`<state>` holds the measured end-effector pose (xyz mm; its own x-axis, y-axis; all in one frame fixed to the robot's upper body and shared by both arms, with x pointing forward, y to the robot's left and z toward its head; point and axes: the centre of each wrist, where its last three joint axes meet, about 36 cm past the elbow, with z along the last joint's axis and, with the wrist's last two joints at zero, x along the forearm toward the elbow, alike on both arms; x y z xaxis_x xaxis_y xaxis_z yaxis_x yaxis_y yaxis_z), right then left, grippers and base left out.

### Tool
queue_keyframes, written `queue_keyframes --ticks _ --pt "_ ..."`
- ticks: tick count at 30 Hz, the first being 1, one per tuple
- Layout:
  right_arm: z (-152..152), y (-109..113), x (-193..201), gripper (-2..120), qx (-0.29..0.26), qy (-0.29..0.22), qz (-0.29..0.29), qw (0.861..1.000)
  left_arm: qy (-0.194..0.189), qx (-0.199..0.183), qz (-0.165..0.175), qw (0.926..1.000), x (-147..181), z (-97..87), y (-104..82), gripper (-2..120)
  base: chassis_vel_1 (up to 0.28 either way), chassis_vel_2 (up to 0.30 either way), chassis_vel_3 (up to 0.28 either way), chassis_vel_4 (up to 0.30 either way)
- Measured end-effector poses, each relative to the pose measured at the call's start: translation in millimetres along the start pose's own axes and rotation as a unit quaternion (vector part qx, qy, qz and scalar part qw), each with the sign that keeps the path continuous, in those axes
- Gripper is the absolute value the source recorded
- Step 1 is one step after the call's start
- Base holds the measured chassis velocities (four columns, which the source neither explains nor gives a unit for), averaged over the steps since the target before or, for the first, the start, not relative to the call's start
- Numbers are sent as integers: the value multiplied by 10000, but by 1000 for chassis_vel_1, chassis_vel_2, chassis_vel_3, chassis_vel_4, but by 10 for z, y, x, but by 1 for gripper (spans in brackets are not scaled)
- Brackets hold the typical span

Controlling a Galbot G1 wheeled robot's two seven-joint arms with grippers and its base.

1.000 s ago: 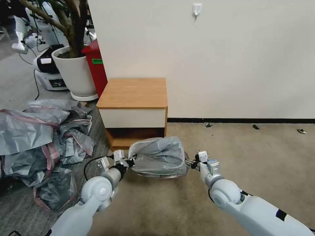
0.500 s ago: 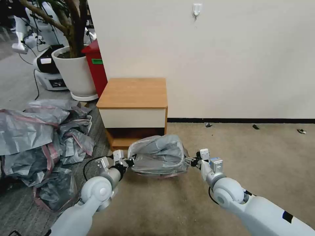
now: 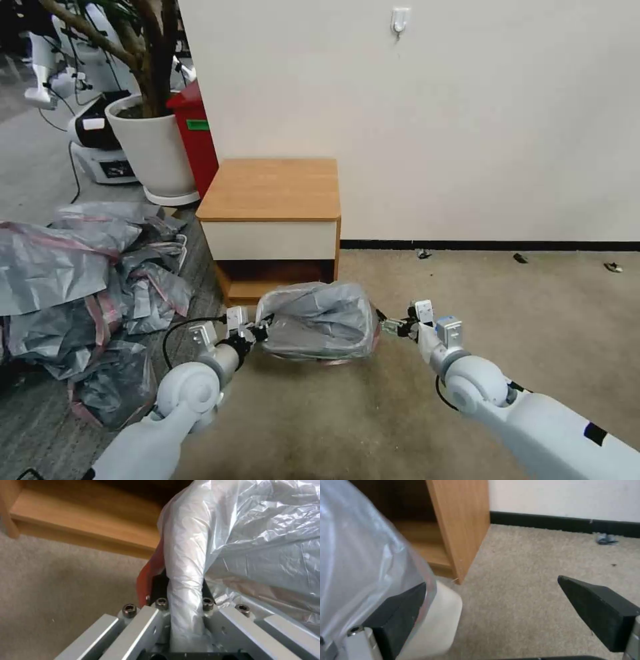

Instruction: Pick up the garbage bag from the table and place it over the trash can.

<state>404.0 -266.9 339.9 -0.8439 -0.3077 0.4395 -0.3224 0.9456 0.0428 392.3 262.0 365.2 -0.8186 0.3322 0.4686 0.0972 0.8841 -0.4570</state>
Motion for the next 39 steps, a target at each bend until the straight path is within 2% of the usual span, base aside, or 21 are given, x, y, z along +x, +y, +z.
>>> queue_keyframes --ticks 8,10,11,12,15,17,18,20,23,24,25,29,30,33,36,37,38,39 --pt "-56 -147 162 100 217 -151 42 9996 -70 -70 -168 9998 -54 17 89 2 0 0 0 0" --pt "-87 -221 245 100 700 -374 178 9967 -116 -93 -268 9995 -72 30 73 2 0 0 0 0" --pt "-98 -256 309 99 1213 -594 232 9906 -143 -131 -329 9993 -80 41 55 2 0 0 0 0" --pt "-98 -256 309 99 1213 -594 232 9906 -143 -131 -329 9993 -80 41 55 2 0 0 0 0" --pt "-180 -242 458 89 2423 -1146 91 9634 -264 -309 -403 9984 -71 64 -18 2 0 0 0 0" --pt "-207 -218 484 88 2563 -1218 42 9589 -289 -338 -406 9982 -66 63 -35 2 0 0 0 0" --pt "-303 -125 562 79 2869 -1391 -84 9478 -365 -444 -425 9974 -52 58 -76 2 0 0 0 0" --pt "-446 12 670 69 3125 -1525 -248 9373 -520 -659 -462 9954 -38 58 -115 2 0 0 0 0" --pt "-526 99 734 64 3227 -1596 -390 9321 -612 -782 -471 9939 -22 52 -141 2 0 0 0 0" --pt "-649 237 839 55 3336 -1687 -627 9254 -713 -877 -481 9924 9 46 -192 2 0 0 0 0" --pt "-649 237 839 55 3336 -1687 -627 9254 -713 -877 -481 9924 9 46 -192 2 0 0 0 0" --pt "-810 480 1014 36 3666 -1661 -804 9119 -958 -1138 -534 9874 50 48 -302 2 0 0 0 0" --pt "-810 480 1014 36 3666 -1661 -804 9119 -958 -1138 -534 9874 50 48 -302 2 0 0 0 0" --pt "-848 529 987 22 3946 -1648 -961 8988 -1094 -1314 -511 9839 55 67 -403 2 0 0 0 0" --pt "-868 538 948 15 4032 -1636 -1072 8939 -1131 -1441 -511 9817 46 96 -456 2 0 0 0 0" --pt "-882 560 905 9 4104 -1603 -1213 8895 -1164 -1585 -520 9791 33 132 -499 2 0 0 0 0" --pt "-882 560 905 9 4104 -1603 -1213 8895 -1164 -1585 -520 9791 33 132 -499 2 0 0 0 0" --pt "-882 589 842 3 4206 -1543 -1392 8831 -1210 -1789 -525 9750 15 181 -561 2 0 0 0 0"
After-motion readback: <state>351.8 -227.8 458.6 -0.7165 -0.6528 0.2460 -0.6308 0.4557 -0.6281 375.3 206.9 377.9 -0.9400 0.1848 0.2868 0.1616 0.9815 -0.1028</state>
